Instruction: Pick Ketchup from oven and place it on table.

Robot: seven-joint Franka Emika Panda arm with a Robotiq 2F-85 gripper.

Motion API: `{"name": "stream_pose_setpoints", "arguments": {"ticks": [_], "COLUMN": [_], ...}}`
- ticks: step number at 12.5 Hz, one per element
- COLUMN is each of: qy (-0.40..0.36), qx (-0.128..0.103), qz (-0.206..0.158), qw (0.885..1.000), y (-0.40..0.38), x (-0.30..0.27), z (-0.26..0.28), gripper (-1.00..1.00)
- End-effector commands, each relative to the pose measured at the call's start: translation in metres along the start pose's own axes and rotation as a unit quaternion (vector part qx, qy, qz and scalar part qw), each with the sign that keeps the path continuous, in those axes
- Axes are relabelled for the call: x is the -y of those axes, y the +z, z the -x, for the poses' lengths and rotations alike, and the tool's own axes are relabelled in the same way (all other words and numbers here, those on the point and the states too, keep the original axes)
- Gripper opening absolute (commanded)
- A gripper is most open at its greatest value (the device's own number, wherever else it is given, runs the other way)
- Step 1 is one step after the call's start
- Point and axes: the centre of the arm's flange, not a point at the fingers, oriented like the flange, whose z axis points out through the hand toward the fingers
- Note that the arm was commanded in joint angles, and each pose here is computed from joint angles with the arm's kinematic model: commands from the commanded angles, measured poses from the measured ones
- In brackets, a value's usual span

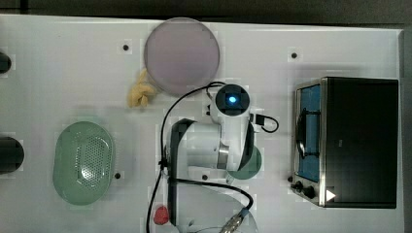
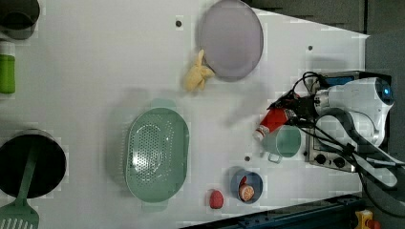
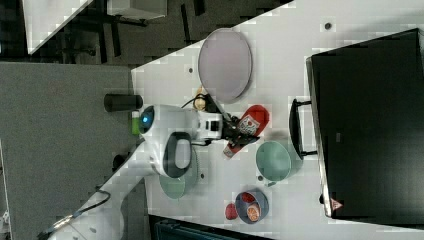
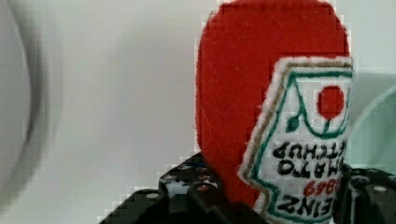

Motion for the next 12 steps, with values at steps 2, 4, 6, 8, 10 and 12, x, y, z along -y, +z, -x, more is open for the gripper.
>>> {"name": "stream_pose_setpoints", "arguments": {"ticks": [2,4,6,8,10,12], "qy": [-0.013,-0.012,0.000,0.008,0.007,0.002], "qx": [-0.012,-0.025,-0.057,-0.091,-0.114,-0.097], "qz": [-0.030,-0.045,-0.097,-0.156,-0.202,-0.192], "qw": [0.999,0.999,0.994,0.983,0.973,0.977], "y": [0.008,-0.003,-0.068,-0.146,-0.235,-0.293], "x": [0.023,0.025,0.032,0.036,0.027,0.018], "z": [0.012,0.009,-0.001,-0.003,-0.002,0.002], "gripper": [0.74,1.00,1.00,1.00,1.00,1.00]}}
